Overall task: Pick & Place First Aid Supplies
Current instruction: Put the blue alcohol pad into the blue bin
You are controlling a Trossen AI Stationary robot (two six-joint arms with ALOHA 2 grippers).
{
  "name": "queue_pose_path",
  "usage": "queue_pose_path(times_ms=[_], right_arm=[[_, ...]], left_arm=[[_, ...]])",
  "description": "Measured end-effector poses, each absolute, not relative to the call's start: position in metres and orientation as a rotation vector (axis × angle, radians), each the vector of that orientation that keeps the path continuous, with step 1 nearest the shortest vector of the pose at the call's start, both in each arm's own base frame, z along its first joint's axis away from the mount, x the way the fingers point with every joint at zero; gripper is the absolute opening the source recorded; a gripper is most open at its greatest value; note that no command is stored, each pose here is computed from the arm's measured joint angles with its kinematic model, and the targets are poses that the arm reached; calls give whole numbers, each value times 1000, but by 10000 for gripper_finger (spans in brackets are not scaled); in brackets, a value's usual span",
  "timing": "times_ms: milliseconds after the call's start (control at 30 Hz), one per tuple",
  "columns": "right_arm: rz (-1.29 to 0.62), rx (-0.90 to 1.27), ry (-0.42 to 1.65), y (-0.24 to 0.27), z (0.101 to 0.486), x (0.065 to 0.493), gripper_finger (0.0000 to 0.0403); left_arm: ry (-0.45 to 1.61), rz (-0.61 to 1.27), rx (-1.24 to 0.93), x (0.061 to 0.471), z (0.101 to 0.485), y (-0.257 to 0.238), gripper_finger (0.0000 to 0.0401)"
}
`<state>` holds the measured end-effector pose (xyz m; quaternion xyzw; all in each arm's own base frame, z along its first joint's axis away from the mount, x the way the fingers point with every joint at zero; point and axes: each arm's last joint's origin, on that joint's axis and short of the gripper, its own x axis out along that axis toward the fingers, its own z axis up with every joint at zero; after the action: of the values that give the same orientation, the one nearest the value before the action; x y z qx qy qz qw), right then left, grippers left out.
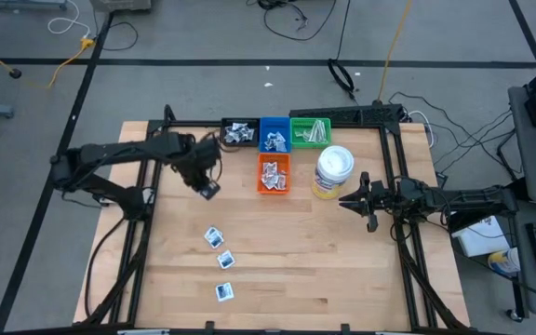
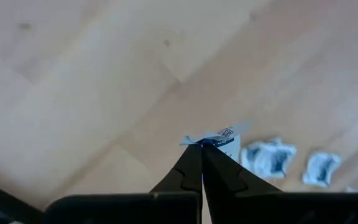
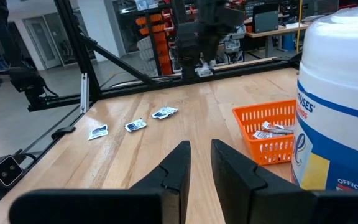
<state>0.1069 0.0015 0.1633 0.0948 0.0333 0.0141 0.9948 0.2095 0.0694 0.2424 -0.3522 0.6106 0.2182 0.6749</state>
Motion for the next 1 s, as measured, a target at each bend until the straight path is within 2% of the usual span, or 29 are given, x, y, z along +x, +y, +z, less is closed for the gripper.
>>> queue_pose_path(times_ms=[200,600,800,1000], right_arm=[[28,190,67,2,163,107,59],[28,190,67,2,163,107,59],[28,190,67,2,163,107,59],[28,190,67,2,163,107,59]], left_arm=[[1383,551,-842,215,238,109,1],[1321,562,-759,296,262,210,1],[1214,523,-686,343,274,243,0],[1132,503,-616,377,265,269,0]])
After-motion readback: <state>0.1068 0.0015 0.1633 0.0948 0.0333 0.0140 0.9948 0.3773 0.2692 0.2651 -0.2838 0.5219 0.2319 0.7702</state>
